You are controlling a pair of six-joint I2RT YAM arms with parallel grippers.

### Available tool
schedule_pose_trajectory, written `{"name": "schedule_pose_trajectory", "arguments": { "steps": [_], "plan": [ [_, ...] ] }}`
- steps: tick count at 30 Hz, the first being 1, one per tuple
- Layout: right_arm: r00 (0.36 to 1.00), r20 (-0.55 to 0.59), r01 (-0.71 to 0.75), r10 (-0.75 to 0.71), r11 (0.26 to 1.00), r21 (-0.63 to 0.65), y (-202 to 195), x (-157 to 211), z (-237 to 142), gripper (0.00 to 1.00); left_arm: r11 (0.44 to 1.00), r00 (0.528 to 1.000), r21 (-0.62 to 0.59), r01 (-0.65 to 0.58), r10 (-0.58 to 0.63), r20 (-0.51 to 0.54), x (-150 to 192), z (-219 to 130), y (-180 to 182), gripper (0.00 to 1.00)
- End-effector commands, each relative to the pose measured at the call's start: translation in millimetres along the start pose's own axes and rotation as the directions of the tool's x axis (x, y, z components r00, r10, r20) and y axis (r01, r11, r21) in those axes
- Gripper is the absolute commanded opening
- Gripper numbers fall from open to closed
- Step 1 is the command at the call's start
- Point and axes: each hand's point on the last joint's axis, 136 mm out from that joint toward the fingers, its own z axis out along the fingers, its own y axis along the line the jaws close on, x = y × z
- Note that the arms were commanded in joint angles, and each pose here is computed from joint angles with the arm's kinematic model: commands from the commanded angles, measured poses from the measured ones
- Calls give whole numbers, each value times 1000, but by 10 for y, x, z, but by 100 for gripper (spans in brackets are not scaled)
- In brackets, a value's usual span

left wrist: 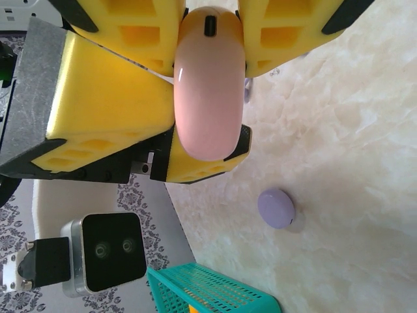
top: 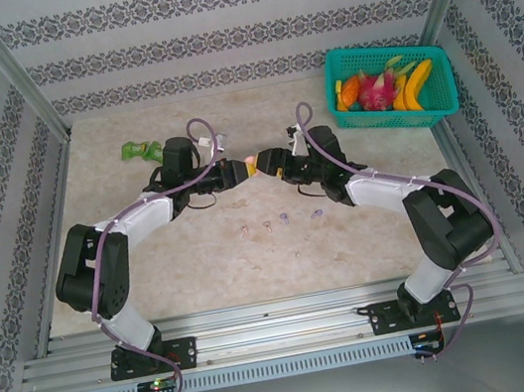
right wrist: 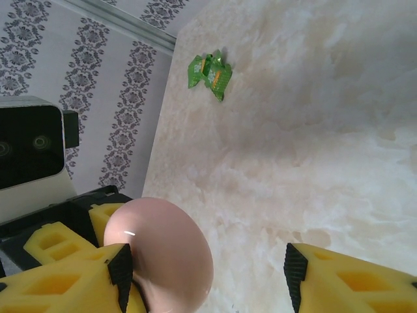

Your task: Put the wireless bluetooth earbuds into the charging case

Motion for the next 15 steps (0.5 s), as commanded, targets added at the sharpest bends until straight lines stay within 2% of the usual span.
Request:
{"name": "schedule_pose_trajectory", "arguments": {
  "steps": [1, 7, 15],
  "plan": [
    [1000, 8, -24, 24, 999, 47, -267, 38, 13, 63, 995, 997, 63, -75, 73, 26, -136, -42, -248, 0],
    [998, 11, -63, 63, 995, 71, -501, 80, 33, 62, 994, 996, 74, -84, 82, 32, -159, -67, -307, 0],
    [997, 1, -83, 83, 995, 59, -545, 98, 109, 62, 993, 996, 80, -85, 83, 33, -165, -66, -327, 0]
  ]
}}
